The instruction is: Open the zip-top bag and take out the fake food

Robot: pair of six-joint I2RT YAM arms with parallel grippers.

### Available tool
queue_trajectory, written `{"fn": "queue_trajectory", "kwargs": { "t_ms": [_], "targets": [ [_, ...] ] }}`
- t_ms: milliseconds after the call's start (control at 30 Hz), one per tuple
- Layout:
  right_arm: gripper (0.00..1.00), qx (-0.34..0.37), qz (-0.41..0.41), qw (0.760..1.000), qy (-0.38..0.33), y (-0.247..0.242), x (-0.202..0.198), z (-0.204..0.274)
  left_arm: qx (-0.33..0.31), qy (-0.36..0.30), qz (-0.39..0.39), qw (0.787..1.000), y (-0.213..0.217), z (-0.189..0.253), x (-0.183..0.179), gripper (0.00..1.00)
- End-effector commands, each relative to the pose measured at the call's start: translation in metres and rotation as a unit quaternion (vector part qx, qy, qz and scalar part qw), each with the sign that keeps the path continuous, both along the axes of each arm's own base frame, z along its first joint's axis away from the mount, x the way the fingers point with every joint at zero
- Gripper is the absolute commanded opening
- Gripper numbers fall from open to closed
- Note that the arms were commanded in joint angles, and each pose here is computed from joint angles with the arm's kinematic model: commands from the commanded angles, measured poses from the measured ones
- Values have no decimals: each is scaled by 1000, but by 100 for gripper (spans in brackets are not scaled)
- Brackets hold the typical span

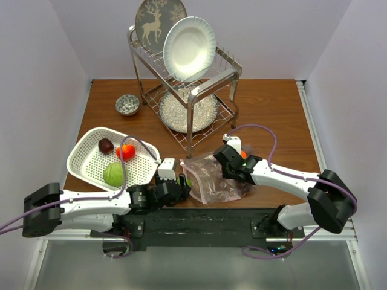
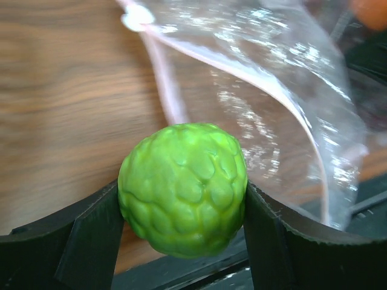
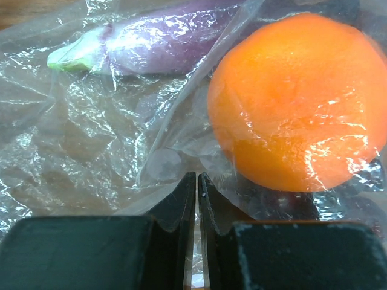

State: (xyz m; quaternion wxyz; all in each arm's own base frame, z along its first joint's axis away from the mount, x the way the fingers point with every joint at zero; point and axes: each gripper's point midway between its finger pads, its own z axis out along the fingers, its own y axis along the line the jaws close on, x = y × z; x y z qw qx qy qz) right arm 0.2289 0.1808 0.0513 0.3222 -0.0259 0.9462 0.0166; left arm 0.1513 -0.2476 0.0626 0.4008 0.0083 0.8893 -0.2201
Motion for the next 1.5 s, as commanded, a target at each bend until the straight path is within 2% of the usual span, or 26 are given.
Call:
{"fn": "queue_trajectory", "kwargs": {
  "t_ms": [0,100,300,400,667,800,900,933,967,1033,1067,1167,1233,1400,1467],
  "targets": [
    [9,2,-15,1000,-17,-5,5,6,61,-5,83,995,39,16,8,33],
    [9,7,-11,1000,-17,-3,5,6,72,-10,112,991,55,27,10,33],
    [10,13,-3,1000,-15,0,4,6,49,-39,141,988,67,69,18,32],
    [10,13,0,1000,-12,1,3,4,64,-49,164,983,81,77,26,33],
    [10,19,5,1000,-12,0,0,5,48,-82,239,966,127,115,81,33],
    [9,19,8,1000,-11,-1,-1,6,57,-76,264,960,146,111,105,33],
    [10,21,10,1000,-10,-1,-3,8,72,-52,279,956,159,90,119,35],
    [11,24,11,1000,-12,-1,-3,9,77,-44,297,951,171,84,123,38],
    [11,27,12,1000,-11,-1,-4,10,74,-37,295,952,172,78,125,48],
    [14,35,16,999,-14,1,-5,14,80,-23,307,948,183,65,126,60],
    [15,38,18,999,-13,2,-6,15,78,-22,309,948,184,63,127,75],
    [22,44,22,999,-18,2,-6,22,81,-23,302,950,185,63,126,96],
    [29,49,26,998,-19,4,-7,27,76,-27,298,951,183,68,126,100],
    [43,69,31,997,-29,6,-8,42,65,-44,279,957,181,84,121,100],
    [45,71,31,997,-31,5,-9,47,52,-48,256,964,174,90,119,94]
  ]
}}
